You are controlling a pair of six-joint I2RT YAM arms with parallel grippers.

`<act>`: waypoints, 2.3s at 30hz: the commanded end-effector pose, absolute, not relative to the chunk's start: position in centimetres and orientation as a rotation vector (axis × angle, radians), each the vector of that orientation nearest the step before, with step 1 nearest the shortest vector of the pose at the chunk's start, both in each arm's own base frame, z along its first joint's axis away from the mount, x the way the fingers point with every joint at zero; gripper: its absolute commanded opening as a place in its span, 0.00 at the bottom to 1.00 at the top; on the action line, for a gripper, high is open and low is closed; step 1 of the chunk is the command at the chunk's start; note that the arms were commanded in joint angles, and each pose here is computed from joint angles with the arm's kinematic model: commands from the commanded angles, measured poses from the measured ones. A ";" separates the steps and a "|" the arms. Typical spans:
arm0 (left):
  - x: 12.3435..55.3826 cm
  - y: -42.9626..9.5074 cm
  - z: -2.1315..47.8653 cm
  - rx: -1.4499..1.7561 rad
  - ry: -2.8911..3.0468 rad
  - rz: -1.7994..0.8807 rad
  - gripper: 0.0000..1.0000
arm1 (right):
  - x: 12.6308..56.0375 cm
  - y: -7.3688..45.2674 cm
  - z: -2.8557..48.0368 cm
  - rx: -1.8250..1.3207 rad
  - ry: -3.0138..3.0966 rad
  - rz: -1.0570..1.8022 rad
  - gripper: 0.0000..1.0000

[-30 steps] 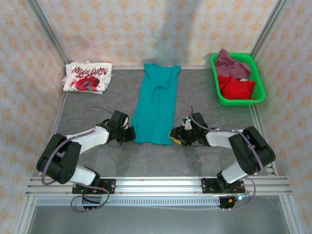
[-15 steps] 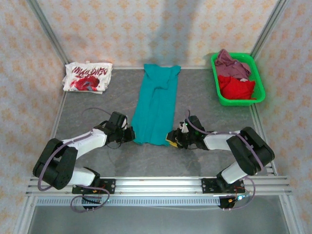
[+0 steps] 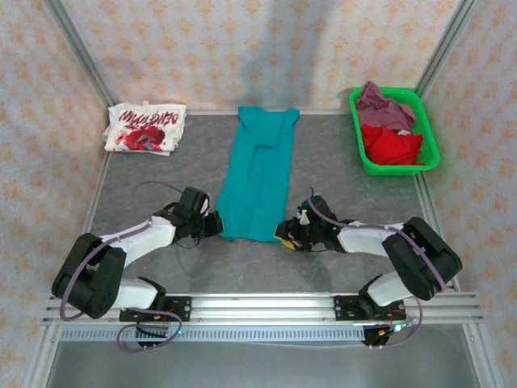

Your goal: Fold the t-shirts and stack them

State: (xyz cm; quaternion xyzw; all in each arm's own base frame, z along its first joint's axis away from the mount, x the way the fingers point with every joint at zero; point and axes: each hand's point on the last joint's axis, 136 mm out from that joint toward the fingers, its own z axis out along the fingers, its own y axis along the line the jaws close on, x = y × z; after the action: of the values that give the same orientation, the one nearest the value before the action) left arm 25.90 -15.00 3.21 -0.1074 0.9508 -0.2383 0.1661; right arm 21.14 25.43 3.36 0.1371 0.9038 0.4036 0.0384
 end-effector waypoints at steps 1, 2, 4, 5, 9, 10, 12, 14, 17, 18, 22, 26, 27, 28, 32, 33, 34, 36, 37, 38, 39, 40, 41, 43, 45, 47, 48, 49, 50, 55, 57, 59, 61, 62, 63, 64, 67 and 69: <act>26.0 -14.6 3.1 -0.323 2.681 -0.656 0.00 | 22.1 26.0 3.6 0.446 2.746 1.213 0.39; 25.9 -14.6 3.1 -0.323 2.682 -0.657 0.00 | 22.2 26.2 3.7 0.451 2.741 1.216 0.36; 25.8 -14.7 3.2 -0.327 2.679 -0.668 0.00 | 22.5 26.3 3.9 0.454 2.731 1.218 0.26; 25.8 -14.7 3.3 -0.328 2.677 -0.670 0.00 | 22.7 26.2 4.1 0.460 2.724 1.210 0.22; 25.4 -14.5 3.7 -0.337 2.664 -0.682 0.00 | 23.1 25.5 4.9 0.451 2.699 1.150 0.10; 25.2 -14.5 3.9 -0.338 2.663 -0.681 0.00 | 23.1 25.3 5.1 0.440 2.696 1.130 0.07; 24.6 -14.1 4.1 -0.348 2.673 -0.657 0.00 | 22.9 24.7 5.4 0.418 2.697 1.085 0.04; 23.7 -14.1 4.2 -0.338 2.692 -0.650 0.00 | 22.4 23.8 5.1 0.408 2.710 1.042 0.00; 22.1 -14.6 3.7 -0.340 2.695 -0.663 0.00 | 21.1 23.0 3.9 0.423 2.727 1.035 0.00; 21.5 -14.6 3.2 -0.358 2.699 -0.657 0.00 | 20.7 22.8 3.5 0.428 2.729 1.046 0.00; 18.9 -15.6 1.6 -0.394 2.708 -0.675 0.00 | 18.3 21.6 2.0 0.431 2.765 1.049 0.00; 16.6 -16.3 2.1 -0.367 2.704 -0.646 0.00 | 16.0 20.6 2.0 0.411 2.763 1.063 0.00; 16.2 -16.2 2.3 -0.365 2.695 -0.629 0.00 | 15.5 20.4 2.1 0.398 2.763 1.056 0.00; 15.9 -16.2 2.7 -0.363 2.679 -0.617 0.00 | 15.2 20.3 2.4 0.384 2.751 1.060 0.00; 15.8 -16.4 3.3 -0.391 2.638 -0.654 0.00 | 15.6 20.0 4.0 0.390 2.678 1.075 0.00; 16.0 -16.5 3.5 -0.388 2.633 -0.655 0.00 | 15.9 20.0 4.4 0.395 2.659 1.077 0.00; 16.2 -16.5 3.8 -0.378 2.632 -0.635 0.00 | 16.3 20.1 4.9 0.400 2.640 1.080 0.00; 16.7 -16.5 4.6 -0.350 2.634 -0.585 0.00 | 17.0 20.3 5.9 0.400 2.622 1.072 0.00; 17.0 -16.4 5.3 -0.333 2.634 -0.553 0.00 | 17.4 20.4 6.4 0.400 2.614 1.053 0.00; 17.4 -16.3 5.9 -0.319 2.634 -0.527 0.00 | 17.9 20.3 6.9 0.399 2.603 1.028 0.00; 17.8 -16.2 6.4 -0.317 2.628 -0.521 0.00 | 18.3 20.3 7.4 0.397 2.590 1.013 0.00; 18.3 -16.1 7.0 -0.327 2.625 -0.531 0.00 | 18.9 20.4 8.0 0.392 2.567 1.002 0.00; 18.9 -16.0 7.4 -0.347 2.621 -0.550 0.00 | 19.6 20.4 8.5 0.389 2.550 0.987 0.00; 20.2 -15.6 8.1 -0.364 2.608 -0.569 0.00 | 20.7 20.7 9.3 0.378 2.531 0.966 0.00; 21.4 -15.6 9.0 -0.341 2.599 -0.565 0.00 | 22.1 21.1 9.9 0.348 2.535 0.934 0.00; 22.6 -15.7 9.9 -0.301 2.599 -0.552 0.00 | 23.4 21.6 10.3 0.325 2.550 0.902 0.00; 23.4 -15.8 10.4 -0.283 2.597 -0.549 0.00 | 24.2 21.9 10.6 0.318 2.547 0.900 0.00; 24.2 -15.8 10.8 -0.275 2.598 -0.546 0.00 | 25.0 22.1 11.2 0.312 2.535 0.895 0.00; 24.9 -15.9 11.0 -0.271 2.599 -0.544 0.00 | 25.7 22.2 11.2 0.304 2.539 0.873 0.00; 28.9 -16.2 11.6 -0.234 2.604 -0.511 0.00 | 29.3 22.5 12.1 0.241 2.534 0.769 0.00; 30.4 -15.7 11.6 -0.248 2.603 -0.491 0.00 | 30.8 22.4 12.1 0.255 2.521 0.769 0.00; 32.0 -14.9 11.8 -0.254 2.581 -0.457 0.00 | 32.1 22.4 12.3 0.260 2.494 0.767 0.00; 33.5 -14.6 11.9 -0.239 2.577 -0.434 0.00 | 33.5 22.7 12.6 0.250 2.477 0.754 0.00; 34.3 -14.6 11.9 -0.216 2.576 -0.431 0.00 | 34.1 22.9 12.7 0.241 2.473 0.755 0.00; 34.9 -14.7 11.8 -0.203 2.579 -0.419 0.00 | 34.7 23.2 12.6 0.237 2.476 0.754 0.00; 35.7 -14.8 11.9 -0.192 2.579 -0.413 0.00 | 35.2 23.4 12.6 0.234 2.478 0.756 0.00; 37.7 -14.8 11.5 -0.185 2.580 -0.397 0.00 | 36.6 23.9 12.0 0.223 2.482 0.736 0.00; 38.7 -15.0 11.3 -0.168 2.578 -0.399 0.00 | 37.3 24.1 11.7 0.214 2.487 0.727 0.00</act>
State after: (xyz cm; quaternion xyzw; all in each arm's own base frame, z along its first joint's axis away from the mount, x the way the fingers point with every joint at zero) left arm 36.85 -14.80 10.40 -0.0880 0.9559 -0.1468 0.2386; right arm 35.47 23.95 11.02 0.0918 0.9252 0.2770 0.2425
